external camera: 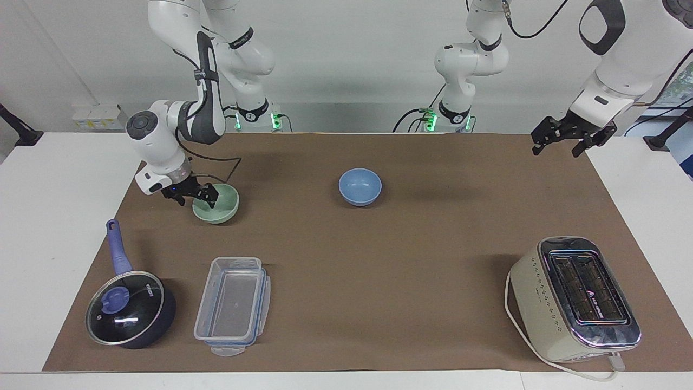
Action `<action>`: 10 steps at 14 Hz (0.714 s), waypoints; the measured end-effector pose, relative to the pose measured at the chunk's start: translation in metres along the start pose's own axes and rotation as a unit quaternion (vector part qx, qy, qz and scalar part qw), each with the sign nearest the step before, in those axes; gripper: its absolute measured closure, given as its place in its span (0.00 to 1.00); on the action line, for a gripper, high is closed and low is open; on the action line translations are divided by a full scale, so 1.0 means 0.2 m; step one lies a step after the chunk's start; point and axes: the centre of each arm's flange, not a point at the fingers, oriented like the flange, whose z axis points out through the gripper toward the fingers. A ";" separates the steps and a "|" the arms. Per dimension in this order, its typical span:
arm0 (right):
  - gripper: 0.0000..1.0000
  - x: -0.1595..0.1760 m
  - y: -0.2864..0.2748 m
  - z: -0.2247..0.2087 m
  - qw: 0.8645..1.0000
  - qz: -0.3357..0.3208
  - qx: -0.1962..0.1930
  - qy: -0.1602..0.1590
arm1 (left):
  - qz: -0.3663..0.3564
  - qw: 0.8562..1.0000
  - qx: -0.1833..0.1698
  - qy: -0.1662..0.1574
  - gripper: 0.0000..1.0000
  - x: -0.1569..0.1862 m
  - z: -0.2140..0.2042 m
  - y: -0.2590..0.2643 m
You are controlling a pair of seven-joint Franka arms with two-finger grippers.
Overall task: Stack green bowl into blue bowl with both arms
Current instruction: 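Return the left gripper to rest while the right gripper reaches the green bowl, then grasp the green bowl rim with the right gripper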
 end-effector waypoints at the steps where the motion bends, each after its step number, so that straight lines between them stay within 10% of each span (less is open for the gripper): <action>1: 0.00 0.00 0.00 0.00 1.000 -0.002 0.000 0.000 | 0.000 1.000 0.000 -0.001 0.00 -0.01 -0.01 0.00; 10: 0.33 0.00 0.07 0.00 1.000 -0.021 0.019 0.003 | 0.001 1.000 0.000 -0.002 0.00 -0.01 -0.01 0.01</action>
